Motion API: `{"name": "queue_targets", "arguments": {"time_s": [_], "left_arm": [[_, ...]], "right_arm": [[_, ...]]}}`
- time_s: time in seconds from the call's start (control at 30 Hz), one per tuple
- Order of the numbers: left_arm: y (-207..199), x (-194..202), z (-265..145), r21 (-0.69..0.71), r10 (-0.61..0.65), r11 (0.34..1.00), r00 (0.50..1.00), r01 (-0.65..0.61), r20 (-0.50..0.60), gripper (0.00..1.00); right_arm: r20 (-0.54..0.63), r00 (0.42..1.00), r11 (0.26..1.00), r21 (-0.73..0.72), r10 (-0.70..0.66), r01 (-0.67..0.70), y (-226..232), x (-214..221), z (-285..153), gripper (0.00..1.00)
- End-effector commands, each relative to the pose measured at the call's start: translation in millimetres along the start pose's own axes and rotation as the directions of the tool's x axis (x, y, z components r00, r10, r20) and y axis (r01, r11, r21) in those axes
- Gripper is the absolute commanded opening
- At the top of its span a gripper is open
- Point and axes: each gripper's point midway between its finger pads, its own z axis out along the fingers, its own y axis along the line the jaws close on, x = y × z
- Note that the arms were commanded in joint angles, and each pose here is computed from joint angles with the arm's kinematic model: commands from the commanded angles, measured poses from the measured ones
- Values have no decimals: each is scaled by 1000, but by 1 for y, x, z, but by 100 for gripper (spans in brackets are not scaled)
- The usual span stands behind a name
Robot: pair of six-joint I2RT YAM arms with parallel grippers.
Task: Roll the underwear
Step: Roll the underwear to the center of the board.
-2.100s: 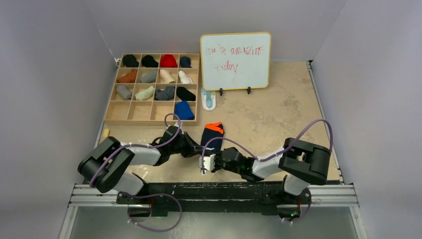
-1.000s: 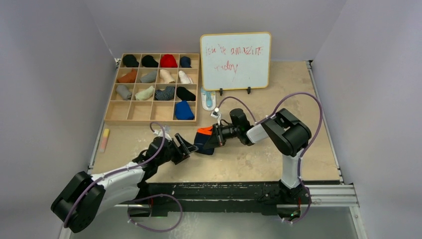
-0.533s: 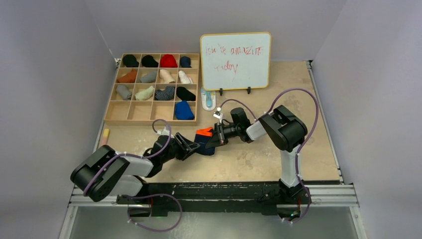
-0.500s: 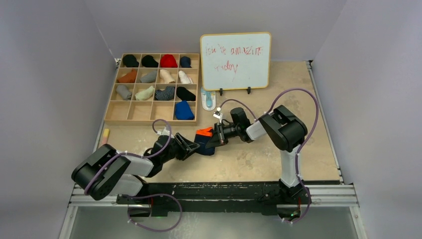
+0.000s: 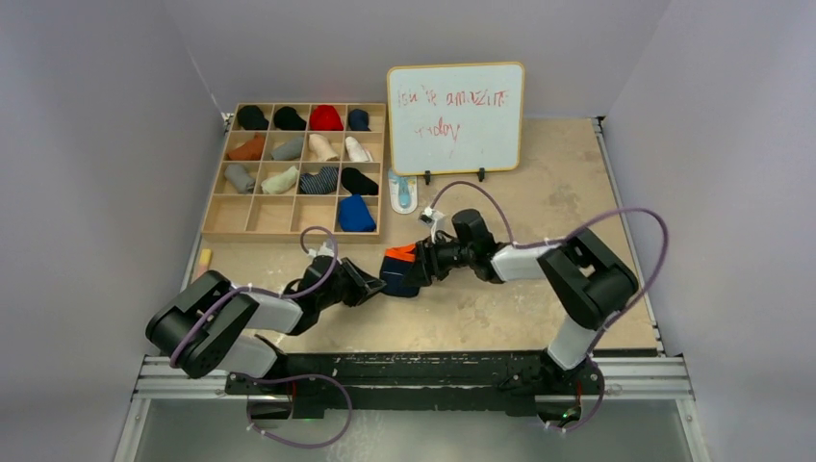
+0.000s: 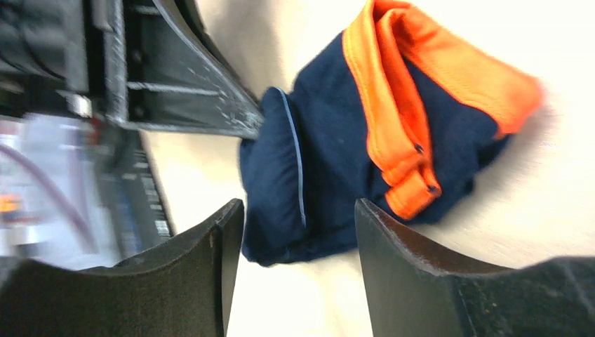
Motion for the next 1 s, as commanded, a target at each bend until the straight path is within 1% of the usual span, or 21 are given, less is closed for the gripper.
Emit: {"name": "queue_targets", "arguments": {"time_s": [0.0,0.03,0.07,0.13,0.2,0.33,0.4,0.5,0.6,0.73,0.8,0.87,0.97], "left_arm": [[48,3,-5,-197,57,979,998,-58,-9,13],[46,2,-5,-197,59,979,998,-59,-8,12],[45,2,-4,-197,59,979,998,-59,-9,12],[43,2,-4,-198,63,978,998,-63,-11,11],[42,2,-4,-200,65,978,998,-66,-14,11],[41,2,-3,-204,72,976,997,-74,-18,10],[41,2,-3,-205,73,976,997,-76,-19,9],[39,2,-3,-203,78,976,997,-81,-24,9],[39,2,-2,-206,85,975,996,-89,-28,9],[37,1,-2,-208,92,973,995,-97,-30,8],[37,1,-2,-208,94,973,995,-98,-28,8],[36,1,-2,-207,96,973,995,-99,-28,8],[34,0,-3,-206,98,973,995,-101,-28,7]], "right_arm": [[37,908,870,303,-418,388,-23,-14,-17,62],[15,857,805,353,-515,478,-21,-16,-18,63],[-11,791,730,376,-612,571,-17,-16,-18,63],[-32,676,600,432,-736,674,-8,-20,-18,63],[-37,586,506,461,-809,729,0,-20,-17,63],[-56,402,334,458,-914,824,20,-18,-9,62],[-75,336,269,451,-939,851,26,-14,-3,62],[-124,274,196,435,-954,879,26,-7,6,61],[-161,224,135,436,-961,890,26,-3,12,61],[-178,168,72,449,-970,890,31,-6,15,62],[-189,159,63,434,-969,899,31,-3,18,61],[-201,161,64,420,-966,905,28,0,21,54],[-228,198,87,420,-953,904,19,5,22,33]]}}
